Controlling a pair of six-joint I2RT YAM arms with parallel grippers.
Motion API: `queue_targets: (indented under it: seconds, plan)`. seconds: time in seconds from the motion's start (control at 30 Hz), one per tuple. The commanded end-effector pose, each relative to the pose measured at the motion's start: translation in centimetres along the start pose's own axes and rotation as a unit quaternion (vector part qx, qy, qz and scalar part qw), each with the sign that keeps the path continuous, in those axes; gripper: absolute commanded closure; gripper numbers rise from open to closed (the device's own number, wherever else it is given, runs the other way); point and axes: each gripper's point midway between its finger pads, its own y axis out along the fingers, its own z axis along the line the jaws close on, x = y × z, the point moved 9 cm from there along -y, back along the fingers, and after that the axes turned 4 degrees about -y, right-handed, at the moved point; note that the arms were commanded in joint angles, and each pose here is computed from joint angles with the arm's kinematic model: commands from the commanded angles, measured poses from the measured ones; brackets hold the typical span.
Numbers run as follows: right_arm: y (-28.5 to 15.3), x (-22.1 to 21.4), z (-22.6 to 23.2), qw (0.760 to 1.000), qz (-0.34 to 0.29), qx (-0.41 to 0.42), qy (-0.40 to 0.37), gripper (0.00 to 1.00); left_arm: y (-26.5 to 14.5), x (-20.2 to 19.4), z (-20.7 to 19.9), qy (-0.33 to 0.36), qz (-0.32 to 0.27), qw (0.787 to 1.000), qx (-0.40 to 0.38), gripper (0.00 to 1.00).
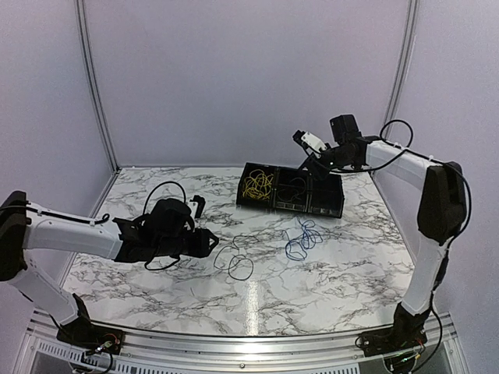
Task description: Untangle the cables
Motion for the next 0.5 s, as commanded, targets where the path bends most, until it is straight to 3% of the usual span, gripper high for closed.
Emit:
queue_targets:
  seconds: [0.0, 0.2, 0.3, 0.47]
  plan:
    - [-1.9, 0.7, 4.3, 0.997, -0.017, 0.070, -0.022, 0.53, 1.3, -0.6, -0.1, -0.003, 0.039, 0.999, 0.013, 0.59]
    - [-4.2, 1.4, 10.6, 0.989, -0.038, 0.133, -0.059, 0.53, 3.6, -2.2, 0.0, -0.019, 0.103, 0.994, 0.024, 0.59]
    - [-4.8, 0.9, 13.4, 0.983, -0.037, 0.164, -0.074, 0.53, 4.5, -2.0, -0.3, -0.013, 0.106, 0.994, 0.024, 0.58]
    - [-5.8, -0.4, 15.7, 0.975, -0.034, 0.207, -0.067, 0.50, 6.6, -0.8, -1.2, 0.089, 0.115, 0.989, 0.040, 0.58]
